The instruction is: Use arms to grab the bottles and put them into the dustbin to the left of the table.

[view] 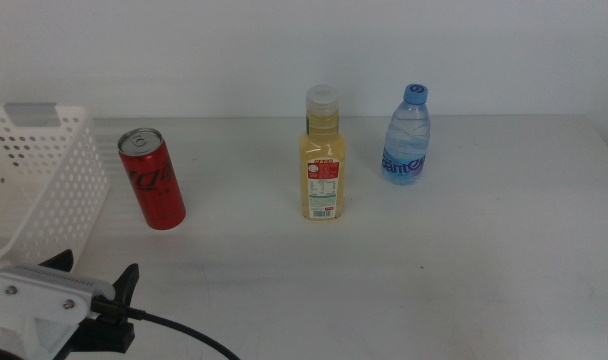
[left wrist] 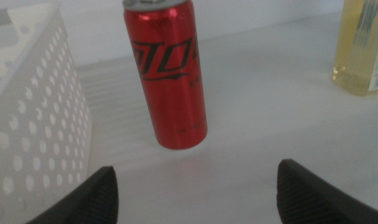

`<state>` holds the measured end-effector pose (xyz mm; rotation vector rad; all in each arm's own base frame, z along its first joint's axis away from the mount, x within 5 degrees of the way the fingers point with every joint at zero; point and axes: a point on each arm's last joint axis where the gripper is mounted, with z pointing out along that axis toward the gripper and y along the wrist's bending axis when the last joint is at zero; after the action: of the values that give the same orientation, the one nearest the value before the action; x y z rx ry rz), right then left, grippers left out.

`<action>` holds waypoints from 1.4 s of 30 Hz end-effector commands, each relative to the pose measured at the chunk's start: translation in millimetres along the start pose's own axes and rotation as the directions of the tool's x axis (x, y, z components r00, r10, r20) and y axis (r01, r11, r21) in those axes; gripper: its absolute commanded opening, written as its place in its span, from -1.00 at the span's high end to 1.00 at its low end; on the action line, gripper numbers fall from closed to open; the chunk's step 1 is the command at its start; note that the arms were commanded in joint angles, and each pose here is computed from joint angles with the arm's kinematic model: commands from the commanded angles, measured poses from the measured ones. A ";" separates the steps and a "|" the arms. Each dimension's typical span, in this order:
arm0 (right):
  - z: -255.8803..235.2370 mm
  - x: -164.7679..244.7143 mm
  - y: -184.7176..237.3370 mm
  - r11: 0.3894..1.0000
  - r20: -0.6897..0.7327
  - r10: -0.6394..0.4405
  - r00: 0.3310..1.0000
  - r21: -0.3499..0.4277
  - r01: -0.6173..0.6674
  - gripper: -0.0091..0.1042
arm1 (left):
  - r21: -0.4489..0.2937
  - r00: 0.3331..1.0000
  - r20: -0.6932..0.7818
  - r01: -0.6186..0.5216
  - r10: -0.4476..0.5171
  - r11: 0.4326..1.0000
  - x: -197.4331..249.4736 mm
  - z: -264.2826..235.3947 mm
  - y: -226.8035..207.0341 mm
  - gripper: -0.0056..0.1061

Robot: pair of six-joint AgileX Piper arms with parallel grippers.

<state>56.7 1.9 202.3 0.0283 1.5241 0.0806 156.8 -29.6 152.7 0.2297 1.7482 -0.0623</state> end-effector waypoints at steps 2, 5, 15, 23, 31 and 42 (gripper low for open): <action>-2.9 -11.1 -0.4 1.000 0.112 -0.018 0.994 0.011 0.016 -0.70 | -0.012 0.985 0.171 0.019 -0.017 1.000 -13.6 -5.4 1.0 -0.52; -2.9 -11.1 -0.4 1.000 0.112 -0.018 0.994 0.011 0.016 -0.70 | -0.012 0.985 0.172 0.019 -0.017 1.000 -13.7 -5.4 1.1 -0.52; -2.9 -11.1 -0.4 1.000 0.112 -0.018 0.994 0.011 0.016 -0.70 | 0.026 0.980 0.194 0.041 -0.045 0.999 -19.2 0.2 -1.8 -0.52; -2.9 -11.1 -0.4 1.000 0.112 -0.018 0.994 0.011 0.016 -0.70 | 0.002 0.974 0.219 0.051 -0.050 0.999 -32.7 35.6 0.2 -0.52; -2.9 -11.1 -0.4 1.000 0.112 -0.018 0.994 0.011 0.016 -0.70 | -0.004 0.978 0.194 0.084 -0.082 0.996 -29.8 74.6 0.1 -0.52; -2.9 -11.1 -0.4 1.000 0.112 -0.018 0.994 0.011 0.016 -0.70 | -0.021 0.975 0.198 0.109 -0.103 0.994 -27.8 125.6 0.4 -0.52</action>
<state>56.7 1.9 202.3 0.0283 1.5241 0.0806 273.8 -52.7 131.7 0.1465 1.7563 -0.1134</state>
